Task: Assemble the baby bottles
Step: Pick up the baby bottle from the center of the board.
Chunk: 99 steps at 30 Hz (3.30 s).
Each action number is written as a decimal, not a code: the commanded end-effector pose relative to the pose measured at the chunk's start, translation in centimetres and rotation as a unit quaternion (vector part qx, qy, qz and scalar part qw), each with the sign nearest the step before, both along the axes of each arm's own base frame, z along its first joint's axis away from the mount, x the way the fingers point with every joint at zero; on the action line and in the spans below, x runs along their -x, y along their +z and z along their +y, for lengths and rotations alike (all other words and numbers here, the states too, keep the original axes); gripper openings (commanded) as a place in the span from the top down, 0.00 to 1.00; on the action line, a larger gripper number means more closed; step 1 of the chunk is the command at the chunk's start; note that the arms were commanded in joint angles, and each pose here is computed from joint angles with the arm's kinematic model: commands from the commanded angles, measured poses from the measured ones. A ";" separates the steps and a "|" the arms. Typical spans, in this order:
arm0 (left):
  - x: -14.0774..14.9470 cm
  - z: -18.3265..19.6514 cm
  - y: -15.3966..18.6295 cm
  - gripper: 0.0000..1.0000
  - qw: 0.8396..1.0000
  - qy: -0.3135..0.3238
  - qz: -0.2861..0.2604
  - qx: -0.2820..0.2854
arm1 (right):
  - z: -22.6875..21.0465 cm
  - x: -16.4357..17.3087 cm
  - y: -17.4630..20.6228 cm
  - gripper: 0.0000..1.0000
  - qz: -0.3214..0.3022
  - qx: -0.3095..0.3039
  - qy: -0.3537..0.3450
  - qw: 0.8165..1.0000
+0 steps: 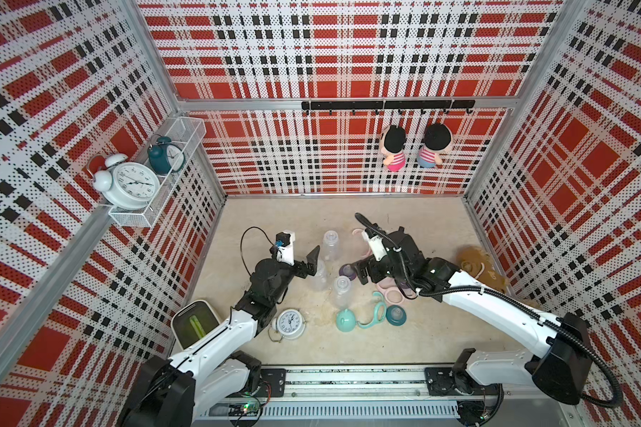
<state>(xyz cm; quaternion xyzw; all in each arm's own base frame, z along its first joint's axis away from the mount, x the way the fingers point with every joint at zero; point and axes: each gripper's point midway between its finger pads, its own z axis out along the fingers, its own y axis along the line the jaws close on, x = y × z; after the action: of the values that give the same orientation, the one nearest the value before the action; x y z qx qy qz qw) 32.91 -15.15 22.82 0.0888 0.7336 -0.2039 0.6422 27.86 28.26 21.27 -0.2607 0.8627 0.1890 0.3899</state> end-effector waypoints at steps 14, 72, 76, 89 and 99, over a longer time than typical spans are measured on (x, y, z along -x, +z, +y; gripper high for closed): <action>1.4 0.2 0.9 0.00 0.999 -0.005 0.015 0.050 | 4.1 2.1 -5.2 0.05 0.020 0.059 0.067 0.996; 0.8 -1.0 0.7 0.01 0.998 -0.026 0.031 0.046 | 4.4 3.4 -4.2 0.03 0.004 0.054 0.095 0.994; 1.1 -1.1 1.0 0.01 0.998 -0.031 0.027 0.051 | 4.7 3.3 -5.2 0.04 0.006 0.055 0.090 0.994; 1.8 -1.4 1.2 0.03 0.998 -0.034 0.023 0.047 | 5.5 2.7 -8.0 0.10 0.010 0.059 0.082 0.995; 2.1 -1.9 1.3 0.05 0.998 -0.042 0.020 0.041 | 6.2 2.8 -9.3 0.23 0.022 0.053 0.088 0.994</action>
<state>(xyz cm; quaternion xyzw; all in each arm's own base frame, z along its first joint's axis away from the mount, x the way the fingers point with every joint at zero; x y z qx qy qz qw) 30.84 -16.83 22.90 0.0834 0.7412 -0.2627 0.6120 25.22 34.01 12.52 -0.3493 0.8555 0.1757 0.3394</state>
